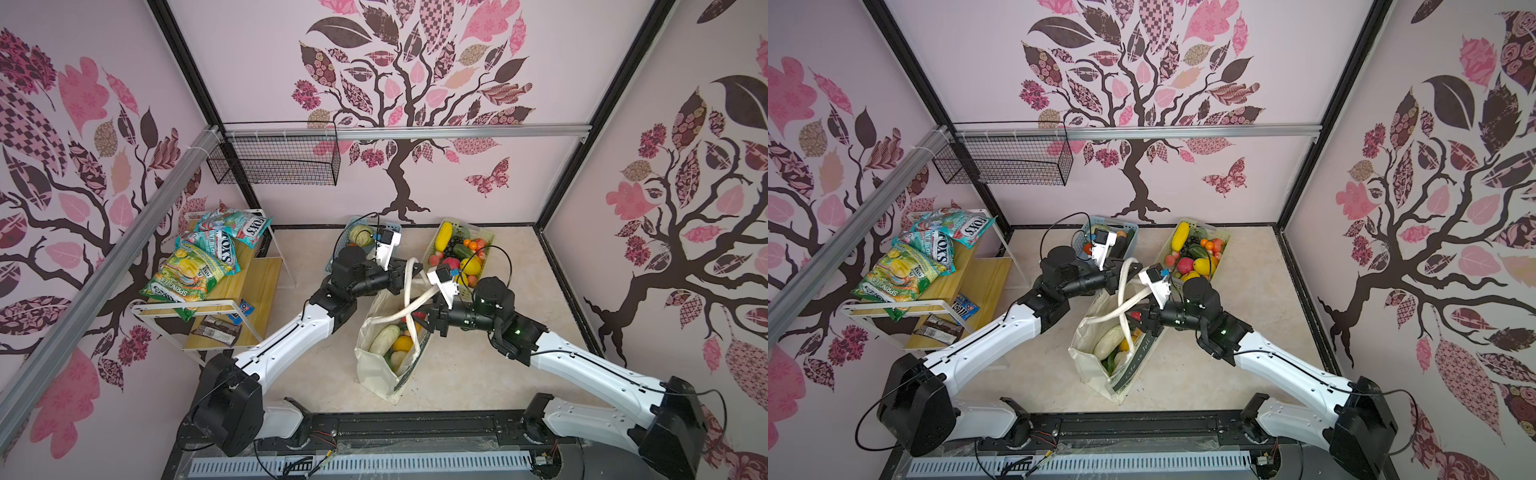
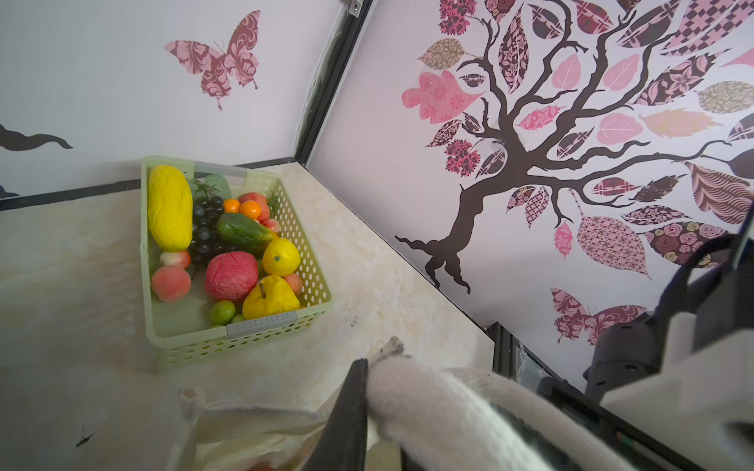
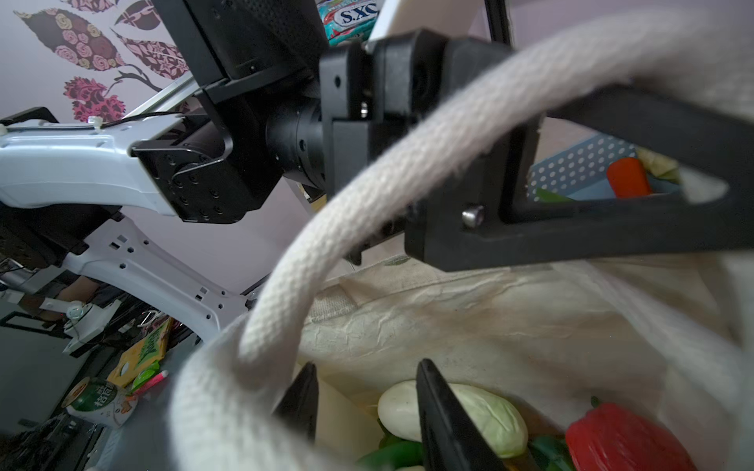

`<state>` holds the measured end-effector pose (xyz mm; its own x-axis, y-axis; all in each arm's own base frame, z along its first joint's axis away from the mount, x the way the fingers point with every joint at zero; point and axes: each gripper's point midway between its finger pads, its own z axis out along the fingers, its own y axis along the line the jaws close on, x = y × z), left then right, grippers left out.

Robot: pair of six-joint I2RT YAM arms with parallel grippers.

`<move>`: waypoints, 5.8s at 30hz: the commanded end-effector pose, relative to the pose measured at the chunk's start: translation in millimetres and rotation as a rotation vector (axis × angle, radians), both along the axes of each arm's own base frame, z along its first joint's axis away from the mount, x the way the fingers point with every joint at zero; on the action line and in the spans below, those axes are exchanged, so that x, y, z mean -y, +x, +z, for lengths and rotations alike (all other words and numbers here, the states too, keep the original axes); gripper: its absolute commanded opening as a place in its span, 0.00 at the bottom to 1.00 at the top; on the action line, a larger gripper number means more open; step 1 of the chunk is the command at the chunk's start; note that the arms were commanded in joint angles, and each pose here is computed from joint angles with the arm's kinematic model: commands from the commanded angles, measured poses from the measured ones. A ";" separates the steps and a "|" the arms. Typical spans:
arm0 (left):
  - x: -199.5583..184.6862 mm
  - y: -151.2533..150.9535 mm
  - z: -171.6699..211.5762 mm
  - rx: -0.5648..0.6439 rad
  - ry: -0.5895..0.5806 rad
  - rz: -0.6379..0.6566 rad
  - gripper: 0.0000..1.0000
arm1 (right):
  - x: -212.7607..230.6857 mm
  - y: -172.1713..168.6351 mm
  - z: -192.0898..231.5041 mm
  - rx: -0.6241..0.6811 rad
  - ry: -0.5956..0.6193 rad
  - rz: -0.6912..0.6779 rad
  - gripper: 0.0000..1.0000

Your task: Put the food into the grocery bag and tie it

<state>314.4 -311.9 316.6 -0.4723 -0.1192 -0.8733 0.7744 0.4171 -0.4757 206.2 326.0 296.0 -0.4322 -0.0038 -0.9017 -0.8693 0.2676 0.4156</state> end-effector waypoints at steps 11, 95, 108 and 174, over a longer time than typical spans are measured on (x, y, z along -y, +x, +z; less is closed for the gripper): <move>3.6 -10.9 42.3 0.069 0.012 -0.029 0.16 | -42.1 -38.7 8.9 0.216 0.088 0.345 0.55; -64.7 35.0 33.8 -0.313 0.152 0.263 0.42 | 29.8 73.6 21.5 -0.019 -0.006 -0.098 0.54; -83.2 4.4 23.8 -0.412 0.254 0.279 0.61 | 31.6 73.0 21.1 -0.019 -0.025 -0.105 0.54; -46.0 -50.6 82.1 -0.307 0.093 0.094 0.44 | -2.3 91.7 55.9 0.017 -0.054 -0.090 0.51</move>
<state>270.5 -260.1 389.2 -0.7297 -0.1168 -0.6737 0.5014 0.5786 -0.6433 288.8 324.0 365.4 -0.3658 0.0077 -0.9307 -0.8708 0.3500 0.3452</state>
